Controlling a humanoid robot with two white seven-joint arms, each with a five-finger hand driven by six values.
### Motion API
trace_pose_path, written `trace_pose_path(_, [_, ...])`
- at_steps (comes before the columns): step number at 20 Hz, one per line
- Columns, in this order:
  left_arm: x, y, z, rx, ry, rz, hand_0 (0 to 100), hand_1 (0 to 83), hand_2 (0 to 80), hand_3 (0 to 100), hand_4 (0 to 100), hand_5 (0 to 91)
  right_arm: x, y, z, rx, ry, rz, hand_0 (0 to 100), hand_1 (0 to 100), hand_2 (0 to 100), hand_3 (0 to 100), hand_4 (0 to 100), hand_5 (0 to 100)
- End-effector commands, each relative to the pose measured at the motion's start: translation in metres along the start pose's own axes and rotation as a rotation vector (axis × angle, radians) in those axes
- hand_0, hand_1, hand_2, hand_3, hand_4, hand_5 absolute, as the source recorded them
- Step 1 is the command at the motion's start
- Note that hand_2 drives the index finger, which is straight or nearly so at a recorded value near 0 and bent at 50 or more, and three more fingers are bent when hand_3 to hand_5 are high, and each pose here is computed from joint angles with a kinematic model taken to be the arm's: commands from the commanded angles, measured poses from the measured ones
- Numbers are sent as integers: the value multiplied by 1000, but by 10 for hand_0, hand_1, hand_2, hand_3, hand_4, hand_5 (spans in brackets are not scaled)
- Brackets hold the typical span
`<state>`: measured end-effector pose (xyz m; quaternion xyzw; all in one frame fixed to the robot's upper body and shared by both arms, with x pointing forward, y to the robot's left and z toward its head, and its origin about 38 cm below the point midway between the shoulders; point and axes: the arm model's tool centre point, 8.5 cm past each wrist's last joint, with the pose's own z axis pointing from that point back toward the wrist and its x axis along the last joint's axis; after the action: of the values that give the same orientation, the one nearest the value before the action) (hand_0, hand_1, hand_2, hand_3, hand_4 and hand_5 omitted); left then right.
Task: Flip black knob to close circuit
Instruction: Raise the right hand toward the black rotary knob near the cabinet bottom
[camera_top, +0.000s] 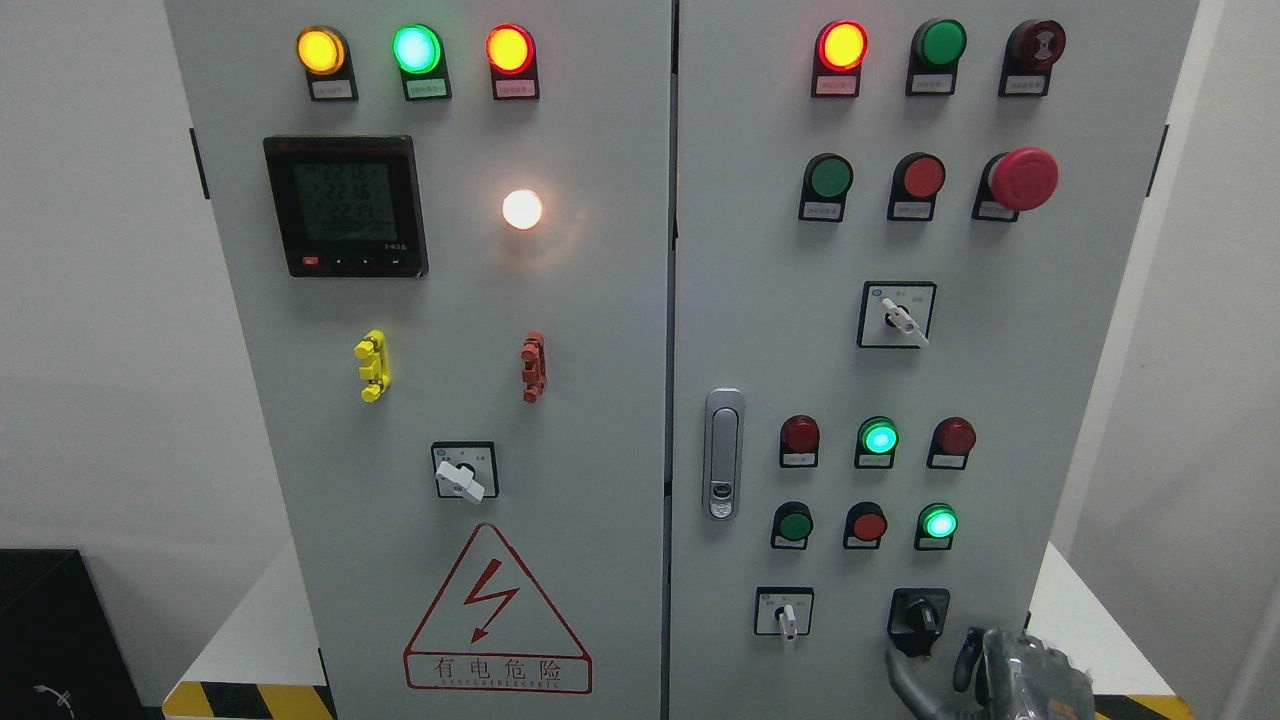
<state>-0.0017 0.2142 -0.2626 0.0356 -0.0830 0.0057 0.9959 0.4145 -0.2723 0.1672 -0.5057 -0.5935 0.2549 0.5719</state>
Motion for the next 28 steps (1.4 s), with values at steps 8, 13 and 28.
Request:
trace_pose_path(8, [-7,-1,2,-8,17,-44,0,0,0,0,0,0,-1,1,-8,0,22,6,0,199,774,962,751,762])
trace_pose_path(13, [-7,-1,2,-8,17,-44,0,0,0,0,0,0,-1,-1,-9,-2,22,7,0,208,775,962,751,761])
trace_pose_path(28, [-7,-1,2,-8,17,-44,0,0,0,0,0,0,-15,-9,-12,-21,56,6,0,227,775,961,751,760])
